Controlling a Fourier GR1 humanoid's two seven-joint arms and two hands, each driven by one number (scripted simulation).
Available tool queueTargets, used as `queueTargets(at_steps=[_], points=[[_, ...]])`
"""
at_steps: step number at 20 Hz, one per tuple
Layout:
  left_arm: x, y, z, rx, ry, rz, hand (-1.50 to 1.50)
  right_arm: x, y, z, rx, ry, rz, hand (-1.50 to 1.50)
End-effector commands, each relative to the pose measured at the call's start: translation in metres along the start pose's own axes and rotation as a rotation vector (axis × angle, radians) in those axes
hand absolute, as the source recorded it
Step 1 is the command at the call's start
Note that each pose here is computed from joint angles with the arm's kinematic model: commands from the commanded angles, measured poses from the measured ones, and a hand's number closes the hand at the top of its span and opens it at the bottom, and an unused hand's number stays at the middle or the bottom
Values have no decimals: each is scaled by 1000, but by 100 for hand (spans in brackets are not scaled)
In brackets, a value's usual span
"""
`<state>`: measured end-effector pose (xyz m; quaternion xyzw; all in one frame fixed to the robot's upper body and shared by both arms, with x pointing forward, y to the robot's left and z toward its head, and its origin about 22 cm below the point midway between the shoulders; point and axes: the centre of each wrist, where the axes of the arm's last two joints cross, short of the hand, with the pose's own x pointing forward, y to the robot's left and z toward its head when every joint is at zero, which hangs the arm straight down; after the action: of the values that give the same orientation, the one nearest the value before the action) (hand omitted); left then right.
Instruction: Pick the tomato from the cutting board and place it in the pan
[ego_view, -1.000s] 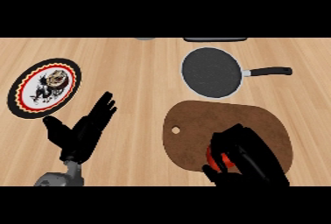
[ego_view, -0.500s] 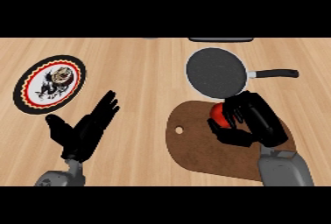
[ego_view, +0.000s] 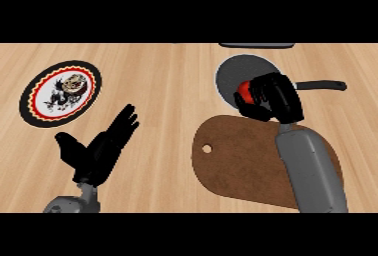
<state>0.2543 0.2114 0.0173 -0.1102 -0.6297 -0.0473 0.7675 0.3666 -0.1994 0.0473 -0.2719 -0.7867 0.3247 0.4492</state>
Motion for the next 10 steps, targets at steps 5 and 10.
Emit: queueTargets(at_steps=[5,10], points=[[-8,-10,-8,-33,-5,5,0,-31,6,-47,-136,73,-20,150],[-2,-6,-15,-44,-12,-21,0,-44,0,-56,-183,80,-12,150]])
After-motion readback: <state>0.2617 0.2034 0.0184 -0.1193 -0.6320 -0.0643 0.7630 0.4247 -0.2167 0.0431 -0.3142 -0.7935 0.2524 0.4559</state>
